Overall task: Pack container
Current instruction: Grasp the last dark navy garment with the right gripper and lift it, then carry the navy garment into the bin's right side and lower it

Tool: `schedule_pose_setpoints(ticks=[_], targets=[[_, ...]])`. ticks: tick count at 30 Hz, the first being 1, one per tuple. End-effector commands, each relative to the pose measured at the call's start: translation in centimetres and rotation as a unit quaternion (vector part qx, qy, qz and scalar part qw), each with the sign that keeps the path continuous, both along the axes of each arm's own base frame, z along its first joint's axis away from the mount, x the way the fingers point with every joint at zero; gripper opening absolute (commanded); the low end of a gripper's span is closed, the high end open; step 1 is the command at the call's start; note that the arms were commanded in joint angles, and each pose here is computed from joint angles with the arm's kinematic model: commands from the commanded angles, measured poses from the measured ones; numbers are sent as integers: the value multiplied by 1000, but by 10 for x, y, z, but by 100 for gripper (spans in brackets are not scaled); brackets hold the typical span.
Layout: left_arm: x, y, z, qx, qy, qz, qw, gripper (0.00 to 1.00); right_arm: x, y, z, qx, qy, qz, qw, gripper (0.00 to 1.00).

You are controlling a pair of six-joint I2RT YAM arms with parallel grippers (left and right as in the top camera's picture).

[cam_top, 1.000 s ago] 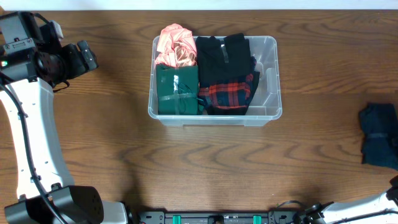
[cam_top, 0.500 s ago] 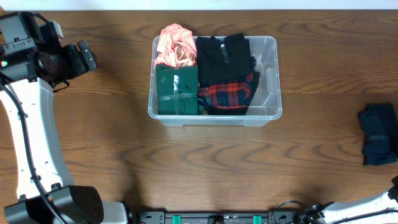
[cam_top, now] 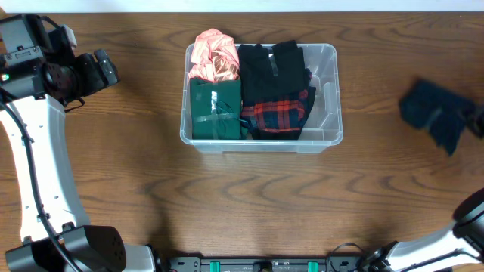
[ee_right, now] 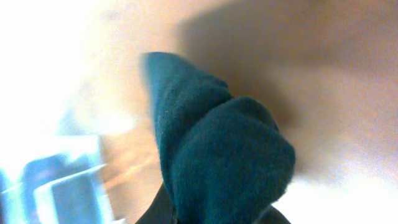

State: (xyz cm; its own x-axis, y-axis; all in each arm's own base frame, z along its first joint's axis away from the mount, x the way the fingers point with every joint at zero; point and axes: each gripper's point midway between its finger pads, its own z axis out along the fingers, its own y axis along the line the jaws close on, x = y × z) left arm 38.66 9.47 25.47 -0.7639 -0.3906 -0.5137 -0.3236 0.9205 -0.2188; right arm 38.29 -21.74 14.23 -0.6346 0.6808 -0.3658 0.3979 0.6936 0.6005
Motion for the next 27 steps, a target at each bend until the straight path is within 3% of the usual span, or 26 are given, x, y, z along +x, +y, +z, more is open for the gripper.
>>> schedule_pose_setpoints(ticks=[1,5,12,21,27], targets=[[-1,2,-3,4,4,-5,1000,98,29,60,94,-35,-124,110,985,1],[-1,2,-3,4,4,-5,1000,98,41,113,146,-61,-172,164,969,1],[-1,2,-3,4,4,-5,1000,98,32,202,199,-21,-206,216,954,1],[-1,2,-3,4,4,-5,1000,98,12,306,182,72,-128,288,946,1],[-1,2,-3,4,4,-5,1000,98,-9,338,160,90,-48,291,951,1]])
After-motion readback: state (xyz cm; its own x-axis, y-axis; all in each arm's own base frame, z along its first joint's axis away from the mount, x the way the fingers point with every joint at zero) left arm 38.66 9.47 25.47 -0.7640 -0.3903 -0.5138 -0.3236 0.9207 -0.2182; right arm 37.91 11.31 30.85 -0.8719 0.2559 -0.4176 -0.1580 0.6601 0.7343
